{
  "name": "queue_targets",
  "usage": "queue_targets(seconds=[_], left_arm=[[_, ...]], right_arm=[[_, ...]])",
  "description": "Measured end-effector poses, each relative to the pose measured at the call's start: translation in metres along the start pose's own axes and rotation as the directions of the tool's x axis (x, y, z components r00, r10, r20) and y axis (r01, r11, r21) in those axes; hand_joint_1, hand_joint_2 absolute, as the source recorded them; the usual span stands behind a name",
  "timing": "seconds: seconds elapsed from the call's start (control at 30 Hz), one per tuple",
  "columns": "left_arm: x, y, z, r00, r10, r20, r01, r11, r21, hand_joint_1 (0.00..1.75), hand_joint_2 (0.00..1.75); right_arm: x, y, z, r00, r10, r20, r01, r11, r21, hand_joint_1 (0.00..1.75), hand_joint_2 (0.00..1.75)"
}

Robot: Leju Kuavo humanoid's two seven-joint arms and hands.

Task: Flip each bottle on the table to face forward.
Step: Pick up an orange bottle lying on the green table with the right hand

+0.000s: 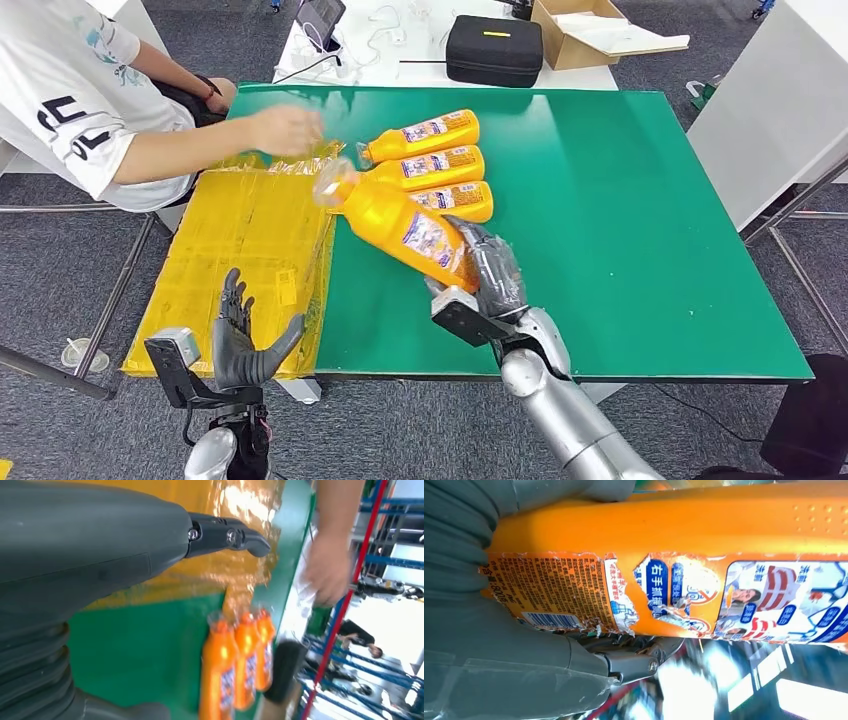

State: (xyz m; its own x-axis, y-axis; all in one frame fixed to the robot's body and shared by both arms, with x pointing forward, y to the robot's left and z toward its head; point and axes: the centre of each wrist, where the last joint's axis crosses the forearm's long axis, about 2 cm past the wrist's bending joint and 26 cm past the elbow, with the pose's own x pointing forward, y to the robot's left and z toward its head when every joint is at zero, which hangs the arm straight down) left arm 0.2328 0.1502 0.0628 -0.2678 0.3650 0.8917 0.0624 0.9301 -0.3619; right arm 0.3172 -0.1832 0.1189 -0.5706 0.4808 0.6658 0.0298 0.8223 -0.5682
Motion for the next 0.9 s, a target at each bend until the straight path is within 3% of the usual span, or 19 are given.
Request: queue_targets(seconds=[0.13, 0.27, 0.6, 0.9], left_arm=[[0.007, -0.006, -0.010, 0.992, 0.125, -0.004, -0.125, 0.991, -0.050, 0.00, 1.75], [0.014, -0.012, -0.019, 0.976, 0.219, 0.000, -0.218, 0.969, -0.120, 0.00, 1.75], [0.022, -0.020, -0.026, 0.953, 0.301, -0.006, -0.295, 0.927, -0.231, 0.00, 1.75], [0.022, -0.034, -0.029, 0.946, 0.319, -0.048, -0.317, 0.892, -0.322, 0.00, 1.75]], right_arm=[[0.014, -0.004, 0.015, 0.996, -0.084, 0.039, 0.091, 0.972, -0.216, 1.75, 1.75], [0.014, 0.000, 0.032, 0.989, -0.146, 0.027, 0.148, 0.954, -0.262, 1.75, 1.75], [0.011, 0.023, 0.050, 0.966, -0.257, -0.015, 0.249, 0.949, -0.193, 1.75, 1.75], [0.024, 0.078, 0.051, 0.960, -0.276, -0.048, 0.277, 0.961, 0.015, 1.75, 1.75]])
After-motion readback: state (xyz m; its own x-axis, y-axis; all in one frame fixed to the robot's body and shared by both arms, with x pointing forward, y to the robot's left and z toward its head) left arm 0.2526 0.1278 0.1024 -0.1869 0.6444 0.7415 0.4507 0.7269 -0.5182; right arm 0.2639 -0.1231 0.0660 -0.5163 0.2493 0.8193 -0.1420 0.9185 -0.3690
